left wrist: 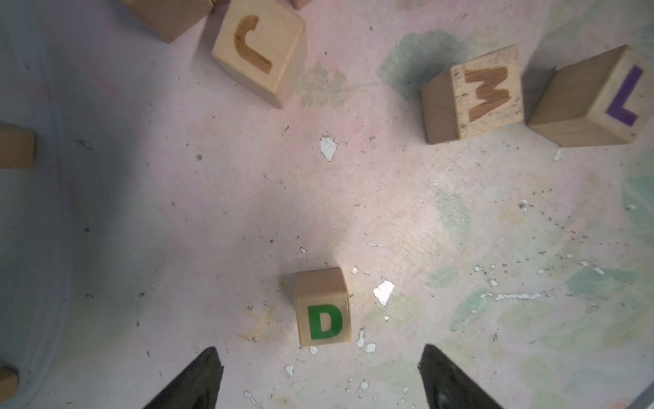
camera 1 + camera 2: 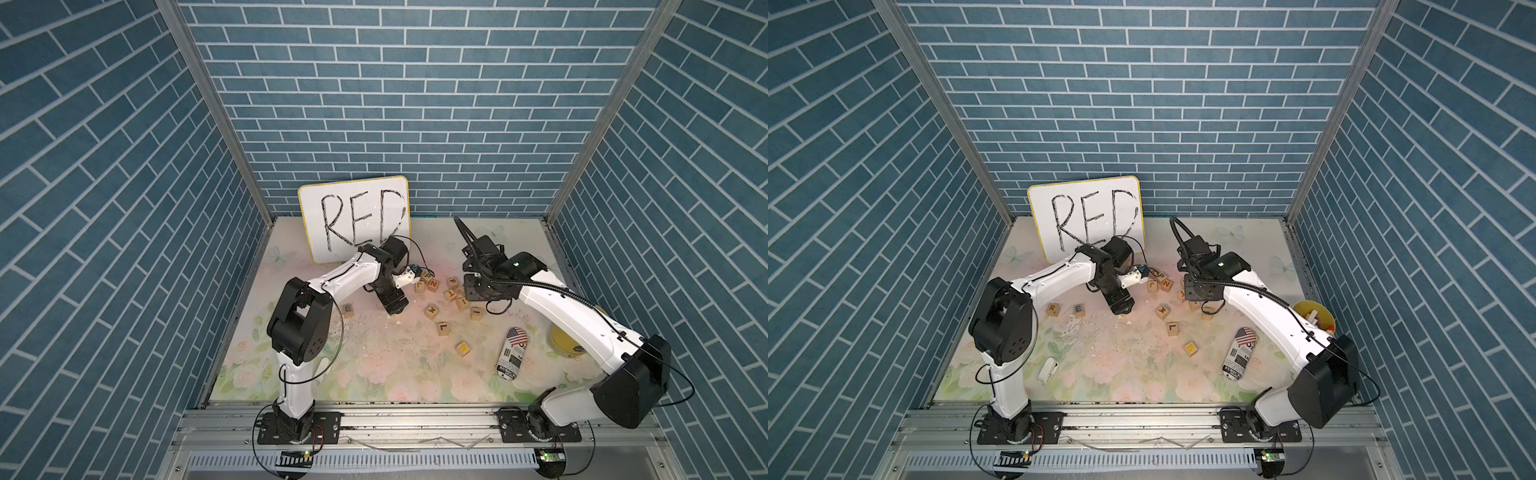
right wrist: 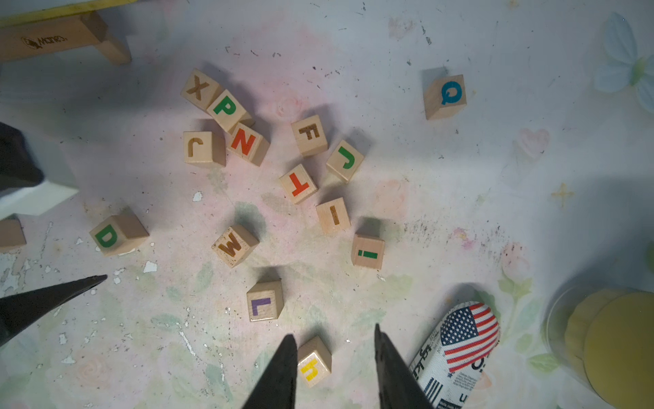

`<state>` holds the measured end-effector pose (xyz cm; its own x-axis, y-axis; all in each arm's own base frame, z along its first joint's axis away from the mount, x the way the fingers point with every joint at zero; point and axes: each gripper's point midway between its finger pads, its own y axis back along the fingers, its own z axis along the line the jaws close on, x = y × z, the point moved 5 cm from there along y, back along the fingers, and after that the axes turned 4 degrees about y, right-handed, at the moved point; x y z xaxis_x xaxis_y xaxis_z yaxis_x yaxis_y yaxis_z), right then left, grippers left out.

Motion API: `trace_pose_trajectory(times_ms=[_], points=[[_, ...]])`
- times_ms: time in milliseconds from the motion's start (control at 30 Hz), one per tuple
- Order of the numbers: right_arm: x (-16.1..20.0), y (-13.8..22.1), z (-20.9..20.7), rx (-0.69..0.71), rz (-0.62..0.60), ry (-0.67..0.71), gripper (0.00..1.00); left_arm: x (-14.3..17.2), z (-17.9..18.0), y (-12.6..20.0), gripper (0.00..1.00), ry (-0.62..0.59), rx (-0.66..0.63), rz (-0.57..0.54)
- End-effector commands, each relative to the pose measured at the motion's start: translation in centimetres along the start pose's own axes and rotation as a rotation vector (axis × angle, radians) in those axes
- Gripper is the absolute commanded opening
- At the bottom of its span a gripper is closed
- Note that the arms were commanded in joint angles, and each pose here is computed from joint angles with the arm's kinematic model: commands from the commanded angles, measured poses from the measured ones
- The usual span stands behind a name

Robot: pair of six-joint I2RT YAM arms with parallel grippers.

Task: Assemble the uppercase word "red" with letter blocks
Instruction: Pick up the letter block from the center of the board.

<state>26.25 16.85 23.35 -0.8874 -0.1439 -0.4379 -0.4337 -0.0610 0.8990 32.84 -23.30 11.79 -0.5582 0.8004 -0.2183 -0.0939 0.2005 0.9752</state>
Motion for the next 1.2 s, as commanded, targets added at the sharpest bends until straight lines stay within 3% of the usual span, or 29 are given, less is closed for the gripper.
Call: trace_pose_trajectory(times_ms=[0, 433, 833, 1167], points=[[0.1, -0.1, -0.4, 0.026, -0.008, -0.026, 0.38, -0.5, 0.7, -0.9, 0.84, 0.034, -0.039, 0.010], [0.5, -1.3, -0.3, 0.030, 0.014, -0.012, 0.38, 0.6, 0.1, -3.1, 0.69, 0.062, -0.009, 0.069], [0.6, -1.8, -0.3, 0.032, 0.022, -0.007, 0.38, 0.9, -0.4, -3.8, 0.71, 0.057, -0.011, 0.089], [0.9, -2.0, -0.6, 0.038, 0.022, -0.008, 0.37, 1.2, -0.4, -4.3, 0.55, 0.072, -0.016, 0.101]])
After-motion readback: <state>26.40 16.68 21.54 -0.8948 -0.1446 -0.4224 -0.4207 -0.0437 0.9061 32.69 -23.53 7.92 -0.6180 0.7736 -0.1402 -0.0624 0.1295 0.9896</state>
